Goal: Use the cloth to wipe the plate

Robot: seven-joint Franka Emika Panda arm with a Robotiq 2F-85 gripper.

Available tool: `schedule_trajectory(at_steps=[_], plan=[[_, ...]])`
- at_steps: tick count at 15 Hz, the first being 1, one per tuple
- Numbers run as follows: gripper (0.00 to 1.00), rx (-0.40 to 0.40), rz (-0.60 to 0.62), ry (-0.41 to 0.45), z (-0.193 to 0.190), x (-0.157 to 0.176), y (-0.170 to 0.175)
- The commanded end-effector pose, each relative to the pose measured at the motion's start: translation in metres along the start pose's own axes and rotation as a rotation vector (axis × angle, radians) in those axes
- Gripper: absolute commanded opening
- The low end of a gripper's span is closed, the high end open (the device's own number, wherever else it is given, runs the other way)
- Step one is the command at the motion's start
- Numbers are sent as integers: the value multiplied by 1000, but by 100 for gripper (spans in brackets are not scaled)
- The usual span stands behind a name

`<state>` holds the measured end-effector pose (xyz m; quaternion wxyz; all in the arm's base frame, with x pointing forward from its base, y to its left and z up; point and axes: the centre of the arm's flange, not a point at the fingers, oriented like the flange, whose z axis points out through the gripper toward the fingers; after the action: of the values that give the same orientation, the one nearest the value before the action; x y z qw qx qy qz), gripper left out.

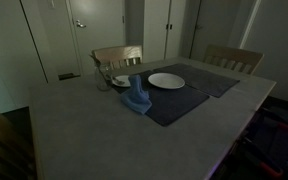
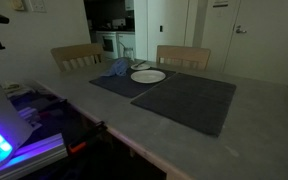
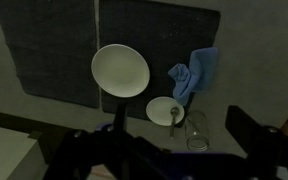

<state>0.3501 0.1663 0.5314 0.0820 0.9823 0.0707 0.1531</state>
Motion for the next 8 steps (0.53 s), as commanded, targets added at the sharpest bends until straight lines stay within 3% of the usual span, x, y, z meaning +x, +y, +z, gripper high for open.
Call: schedule_trajectory(at_steps=[1,8], plan=[[100,-4,-59,3,21,22,-20],[100,34,-152,45,86,57,-54]])
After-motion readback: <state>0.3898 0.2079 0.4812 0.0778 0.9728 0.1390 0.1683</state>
